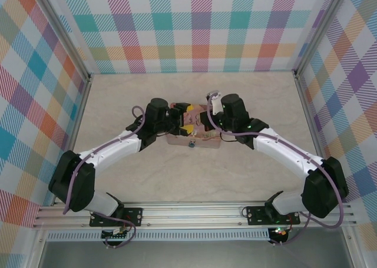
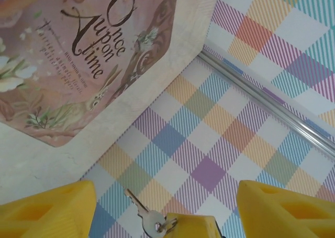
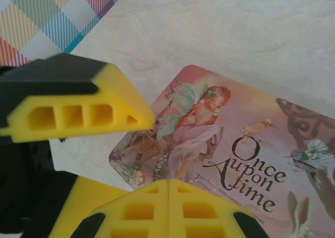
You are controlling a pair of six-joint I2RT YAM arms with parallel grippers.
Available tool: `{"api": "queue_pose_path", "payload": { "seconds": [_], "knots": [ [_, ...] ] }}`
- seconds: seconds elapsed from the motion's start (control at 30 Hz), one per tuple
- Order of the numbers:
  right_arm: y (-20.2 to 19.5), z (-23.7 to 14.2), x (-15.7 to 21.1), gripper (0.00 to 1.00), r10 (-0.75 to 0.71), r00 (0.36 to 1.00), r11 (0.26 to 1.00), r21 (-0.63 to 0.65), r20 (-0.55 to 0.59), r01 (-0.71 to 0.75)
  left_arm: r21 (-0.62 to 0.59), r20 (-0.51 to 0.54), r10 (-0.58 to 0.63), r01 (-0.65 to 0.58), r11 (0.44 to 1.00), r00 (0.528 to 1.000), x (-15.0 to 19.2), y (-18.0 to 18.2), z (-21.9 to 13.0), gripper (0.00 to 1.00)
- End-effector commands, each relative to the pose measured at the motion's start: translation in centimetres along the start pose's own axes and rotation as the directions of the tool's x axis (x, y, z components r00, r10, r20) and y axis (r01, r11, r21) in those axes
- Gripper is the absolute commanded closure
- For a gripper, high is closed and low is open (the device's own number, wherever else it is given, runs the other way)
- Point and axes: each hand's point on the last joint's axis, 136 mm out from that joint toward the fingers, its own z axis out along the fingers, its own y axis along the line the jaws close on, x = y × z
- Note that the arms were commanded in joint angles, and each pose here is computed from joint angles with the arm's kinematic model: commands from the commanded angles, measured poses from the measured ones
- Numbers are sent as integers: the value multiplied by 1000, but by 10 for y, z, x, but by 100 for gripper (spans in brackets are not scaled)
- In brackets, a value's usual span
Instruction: Unlock a padlock with a key
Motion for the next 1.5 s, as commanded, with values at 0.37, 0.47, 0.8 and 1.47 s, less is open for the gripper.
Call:
{"api": "queue_pose_path", "payload": {
  "seconds": [0.37,0.47,0.8,1.47],
  "knots": [
    [27,-2,-26,100,-32,996,996,-83,87,40,6,-98,-98,99,995,990,23,-4,12,43],
    [28,-2,-23,100,-28,996,996,-87,79,35,8,-93,-103,104,995,990,22,-3,12,51],
    [24,-6,-12,100,-10,998,997,-76,63,15,-7,-88,-111,111,994,990,20,2,15,77],
    [6,-16,1,93,32,999,999,11,4,-32,-108,45,86,-81,991,995,-4,12,-2,97]
  ]
}}
